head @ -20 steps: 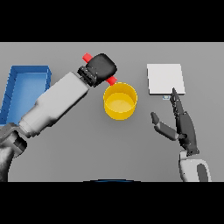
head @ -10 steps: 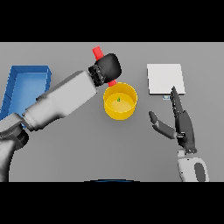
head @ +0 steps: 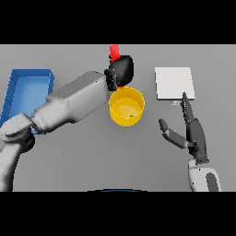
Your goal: Pick up the red beaker and tilt it to pour out 1 green nut into yellow bowl. Pick up the yellow bowl and place it on the metallic measuring scale.
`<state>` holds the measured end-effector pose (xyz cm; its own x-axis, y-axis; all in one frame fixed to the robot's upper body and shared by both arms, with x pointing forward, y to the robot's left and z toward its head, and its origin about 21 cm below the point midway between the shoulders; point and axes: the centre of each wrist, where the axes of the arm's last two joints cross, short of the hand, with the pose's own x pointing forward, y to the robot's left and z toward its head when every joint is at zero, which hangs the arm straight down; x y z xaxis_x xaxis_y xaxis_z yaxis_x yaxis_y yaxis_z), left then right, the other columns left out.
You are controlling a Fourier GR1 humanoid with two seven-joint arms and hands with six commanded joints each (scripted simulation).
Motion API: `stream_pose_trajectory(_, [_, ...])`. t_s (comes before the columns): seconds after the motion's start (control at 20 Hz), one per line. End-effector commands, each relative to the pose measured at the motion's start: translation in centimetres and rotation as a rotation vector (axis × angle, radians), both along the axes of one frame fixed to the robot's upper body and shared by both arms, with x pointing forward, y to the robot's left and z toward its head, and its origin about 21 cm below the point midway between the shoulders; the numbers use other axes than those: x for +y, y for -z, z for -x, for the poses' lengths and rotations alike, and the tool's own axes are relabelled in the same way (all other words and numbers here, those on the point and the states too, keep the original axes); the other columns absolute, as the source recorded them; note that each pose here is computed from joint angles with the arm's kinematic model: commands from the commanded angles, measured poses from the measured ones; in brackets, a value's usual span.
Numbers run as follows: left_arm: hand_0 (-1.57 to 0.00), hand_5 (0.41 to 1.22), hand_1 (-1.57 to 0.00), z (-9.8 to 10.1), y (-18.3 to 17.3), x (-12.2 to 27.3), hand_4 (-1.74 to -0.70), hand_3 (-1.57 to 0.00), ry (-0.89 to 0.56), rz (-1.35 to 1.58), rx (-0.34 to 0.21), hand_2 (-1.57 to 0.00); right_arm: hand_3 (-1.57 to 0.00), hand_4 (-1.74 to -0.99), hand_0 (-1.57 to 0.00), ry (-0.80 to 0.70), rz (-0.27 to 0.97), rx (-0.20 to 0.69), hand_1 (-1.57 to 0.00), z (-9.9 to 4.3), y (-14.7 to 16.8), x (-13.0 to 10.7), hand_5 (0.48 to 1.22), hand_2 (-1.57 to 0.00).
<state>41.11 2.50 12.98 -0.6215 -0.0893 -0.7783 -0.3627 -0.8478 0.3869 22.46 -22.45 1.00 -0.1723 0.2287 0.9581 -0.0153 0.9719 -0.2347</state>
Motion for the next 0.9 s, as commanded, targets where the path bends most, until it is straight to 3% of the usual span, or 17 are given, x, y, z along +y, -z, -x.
stream_pose_trajectory(0.0, [-1.57, 1.221, -1.57, -0.1, -0.5, -0.2, -1.73, -1.57, 0.029, -0.028, -0.012, -1.57, 0.00, -1.128, 0.00, 0.007, 0.001, 0.000, 0.00, -0.1, 0.1, -0.1, 0.575, 0.00])
stream_pose_trajectory(0.1, [-1.57, 1.221, -1.57, -0.3, -2.1, -1.2, -1.73, -1.57, 0.064, -0.055, -0.058, -1.57, 0.00, -1.138, 0.00, 0.012, 0.002, 0.001, 0.00, -0.2, 0.0, 0.1, 0.572, 0.00])
stream_pose_trajectory(0.25, [-1.57, 1.221, -1.57, -1.4, -8.2, -1.8, -1.73, -1.57, 0.064, -0.074, -0.163, -1.57, 0.00, -1.135, 0.00, 0.001, 0.005, 0.001, 0.00, -0.1, -0.1, 0.6, 0.563, 0.00])
stream_pose_trajectory(0.45, [-1.57, 1.221, -1.57, -3.7, -15.0, 1.2, -1.72, -1.57, -0.056, 0.110, -0.251, -1.57, 0.00, -1.128, 0.00, -0.015, -0.004, -0.008, 0.00, -0.3, -0.2, 0.6, 0.554, 0.00])
stream_pose_trajectory(0.55, [-1.57, 1.221, -1.57, -4.6, -18.4, 3.1, -1.73, -1.57, -0.192, 0.262, -0.273, -1.57, 0.00, -1.105, 0.00, -0.030, -0.022, 0.000, 0.00, -0.4, 0.0, 0.5, 0.559, 0.00])
stream_pose_trajectory(0.7, [-1.57, 1.221, -1.57, -6.0, -22.2, 8.8, -1.73, -1.51, -0.459, 0.642, -0.174, -1.57, 0.00, -1.104, 0.00, -0.051, -0.005, -0.019, 0.00, -0.7, -0.2, 0.5, 0.576, 0.00])
stream_pose_trajectory(0.85, [-1.57, 1.221, -1.57, -7.0, -22.9, 16.1, -1.74, -1.52, -0.666, 1.050, -0.036, -1.57, 0.00, -1.116, 0.00, -0.057, -0.022, -0.015, 0.00, -1.1, -0.4, 0.4, 0.582, 0.00])
